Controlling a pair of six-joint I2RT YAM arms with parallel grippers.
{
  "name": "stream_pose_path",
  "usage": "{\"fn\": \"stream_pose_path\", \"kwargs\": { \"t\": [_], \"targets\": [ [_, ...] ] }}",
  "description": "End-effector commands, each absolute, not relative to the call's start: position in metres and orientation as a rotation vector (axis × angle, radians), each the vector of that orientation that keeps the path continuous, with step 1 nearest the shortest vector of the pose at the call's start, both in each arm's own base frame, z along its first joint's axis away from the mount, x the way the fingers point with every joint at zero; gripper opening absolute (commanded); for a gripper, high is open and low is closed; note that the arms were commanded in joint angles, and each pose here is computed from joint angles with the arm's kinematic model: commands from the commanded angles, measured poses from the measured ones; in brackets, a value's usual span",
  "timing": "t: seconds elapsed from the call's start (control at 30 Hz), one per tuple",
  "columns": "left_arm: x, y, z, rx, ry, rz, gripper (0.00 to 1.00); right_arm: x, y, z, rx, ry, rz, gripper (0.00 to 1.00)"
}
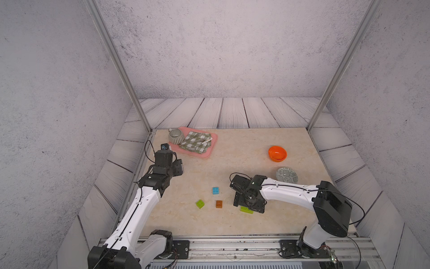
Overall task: Assemble the letter s with lego
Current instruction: Pick up the lego brick from the center of the board.
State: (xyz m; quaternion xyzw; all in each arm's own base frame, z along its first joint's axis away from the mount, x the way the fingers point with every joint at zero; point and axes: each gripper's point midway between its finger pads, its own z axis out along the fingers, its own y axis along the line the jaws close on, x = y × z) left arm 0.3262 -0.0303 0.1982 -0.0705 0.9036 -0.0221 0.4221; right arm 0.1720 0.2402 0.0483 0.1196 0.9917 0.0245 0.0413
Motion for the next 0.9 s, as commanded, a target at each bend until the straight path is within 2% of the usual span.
{"fn": "stream_pose_path", "kwargs": {
  "t": [0.0,0.37,0.57,0.73,0.87],
  "targets": [
    [0.328,-0.035,0.203,-0.168,2.262,-0.07,0.66,0.167,0.236,0.04,0.347,3.072,0.056,0.99],
    [0.329,-0.035,0.204,-0.167,2.261,-0.072,0.67,0.173,0.24,0.019,0.328,3.098,0.085,0.99],
    [0.328,-0.035,0.204,-0.168,2.261,-0.074,0.67,0.174,0.24,0.016,0.276,3.106,0.078,0.83],
    [0.329,-0.036,0.204,-0.166,2.263,-0.077,0.67,0.182,0.24,0.032,0.142,3.083,0.038,0.63],
    [0.328,-0.035,0.204,-0.17,2.263,-0.077,0.67,0.2,0.255,0.074,-0.076,3.026,0.059,0.59]
  ]
}}
